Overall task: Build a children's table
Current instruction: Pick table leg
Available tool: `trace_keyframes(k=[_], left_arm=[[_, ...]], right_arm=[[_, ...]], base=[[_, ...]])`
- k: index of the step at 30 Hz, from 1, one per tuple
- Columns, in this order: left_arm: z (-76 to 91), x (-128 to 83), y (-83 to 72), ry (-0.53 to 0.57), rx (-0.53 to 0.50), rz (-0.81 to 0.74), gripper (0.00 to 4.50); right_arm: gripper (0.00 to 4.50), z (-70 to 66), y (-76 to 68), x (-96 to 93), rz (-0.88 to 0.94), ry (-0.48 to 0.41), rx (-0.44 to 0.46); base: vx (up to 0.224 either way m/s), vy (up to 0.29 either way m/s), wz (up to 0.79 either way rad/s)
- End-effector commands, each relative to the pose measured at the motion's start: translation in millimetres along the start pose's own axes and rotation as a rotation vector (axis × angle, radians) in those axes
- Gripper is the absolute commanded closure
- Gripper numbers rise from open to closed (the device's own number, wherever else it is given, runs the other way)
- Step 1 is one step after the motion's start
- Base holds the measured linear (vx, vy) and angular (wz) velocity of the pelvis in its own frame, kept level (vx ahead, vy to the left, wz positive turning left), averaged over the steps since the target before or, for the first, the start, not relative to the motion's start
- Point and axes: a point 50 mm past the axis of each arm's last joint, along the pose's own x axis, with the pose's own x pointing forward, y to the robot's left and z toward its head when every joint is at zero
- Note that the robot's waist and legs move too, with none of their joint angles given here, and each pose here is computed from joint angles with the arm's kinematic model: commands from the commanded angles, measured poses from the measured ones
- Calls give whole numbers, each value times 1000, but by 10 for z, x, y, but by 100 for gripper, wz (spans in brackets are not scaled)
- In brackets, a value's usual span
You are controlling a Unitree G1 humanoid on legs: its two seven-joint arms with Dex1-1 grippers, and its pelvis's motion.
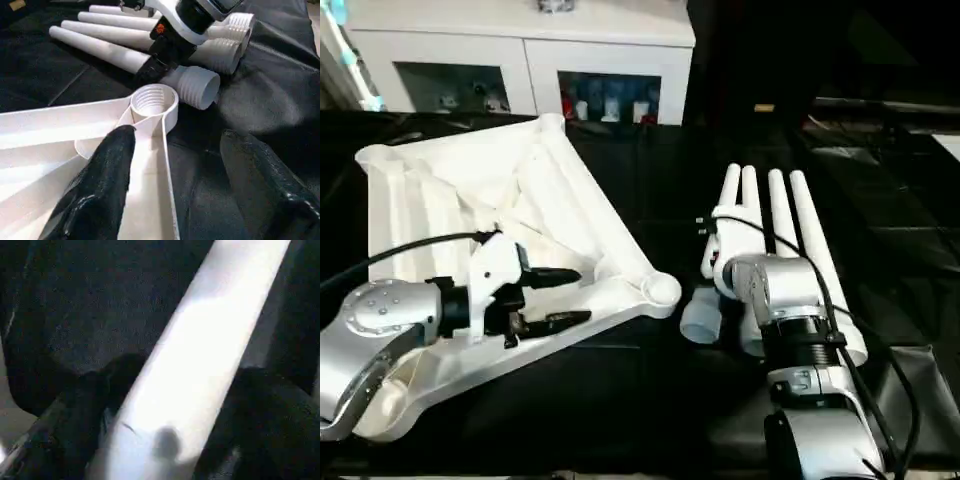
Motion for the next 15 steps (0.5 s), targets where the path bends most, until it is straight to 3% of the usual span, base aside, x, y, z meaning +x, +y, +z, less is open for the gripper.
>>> trace_keyframes(k=[1, 7, 15], left_arm=[[82, 15, -21, -15, 24, -11, 109], [118, 35, -38, -15, 25, -18, 62], [131, 36, -29, -11, 29, -17, 3]], right_arm=[[35, -27, -30, 13, -8, 25, 32], [83, -89, -65, 53, -10, 51, 68], [151, -74, -83, 51, -18, 41, 92]], base=[[0, 0, 0], [0, 0, 0], [0, 0, 0]])
